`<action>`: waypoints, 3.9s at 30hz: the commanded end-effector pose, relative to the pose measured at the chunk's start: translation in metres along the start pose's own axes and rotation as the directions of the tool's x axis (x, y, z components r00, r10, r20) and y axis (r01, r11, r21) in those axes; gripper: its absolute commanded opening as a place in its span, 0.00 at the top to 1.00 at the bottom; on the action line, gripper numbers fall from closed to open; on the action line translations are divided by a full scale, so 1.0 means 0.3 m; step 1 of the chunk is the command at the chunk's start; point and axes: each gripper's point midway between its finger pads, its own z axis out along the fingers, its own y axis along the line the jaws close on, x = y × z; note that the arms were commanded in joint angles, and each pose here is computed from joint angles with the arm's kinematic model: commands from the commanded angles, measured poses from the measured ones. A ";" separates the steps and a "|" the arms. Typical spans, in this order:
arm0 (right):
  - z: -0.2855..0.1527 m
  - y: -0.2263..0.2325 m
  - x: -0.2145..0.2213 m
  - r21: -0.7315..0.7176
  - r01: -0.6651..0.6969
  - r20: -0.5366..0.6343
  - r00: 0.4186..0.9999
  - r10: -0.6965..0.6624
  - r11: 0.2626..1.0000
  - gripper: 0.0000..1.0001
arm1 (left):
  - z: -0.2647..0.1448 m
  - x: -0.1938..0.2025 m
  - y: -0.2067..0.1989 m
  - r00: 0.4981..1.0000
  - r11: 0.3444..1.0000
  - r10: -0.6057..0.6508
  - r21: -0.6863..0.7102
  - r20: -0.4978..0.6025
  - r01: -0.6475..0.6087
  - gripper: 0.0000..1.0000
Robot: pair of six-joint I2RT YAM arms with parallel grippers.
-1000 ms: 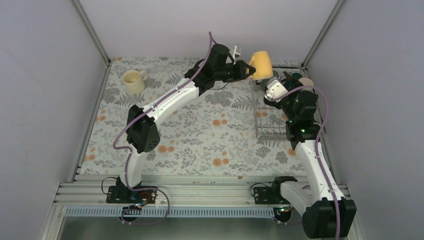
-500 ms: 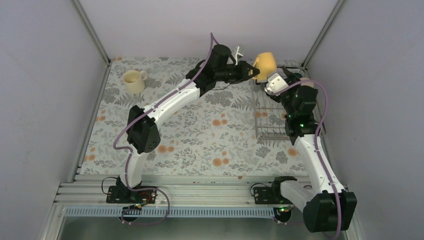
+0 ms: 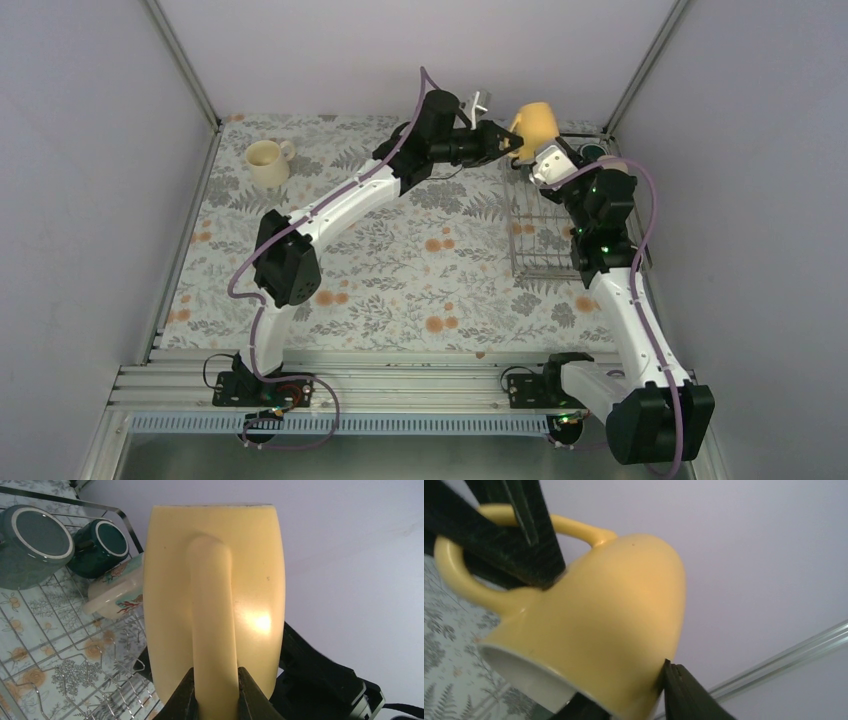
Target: Unload the cups from the dish rack
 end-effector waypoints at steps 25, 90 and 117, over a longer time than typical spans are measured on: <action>-0.044 -0.131 -0.154 0.046 -0.029 0.075 0.997 0.026 0.999 0.97 | -0.010 -0.011 -0.176 0.954 0.939 0.297 0.165 0.047 -0.300 0.02; 0.575 1.014 -0.024 -0.855 0.071 -0.230 0.836 -0.498 0.513 0.97 | -1.370 -0.084 0.302 0.158 -0.194 0.791 -0.487 -0.591 -0.851 0.00; 0.686 0.683 -0.228 -0.597 -0.081 -0.309 0.942 -0.135 0.798 0.00 | -1.333 -0.044 0.247 0.232 -0.045 0.871 -0.541 -0.433 -0.840 0.00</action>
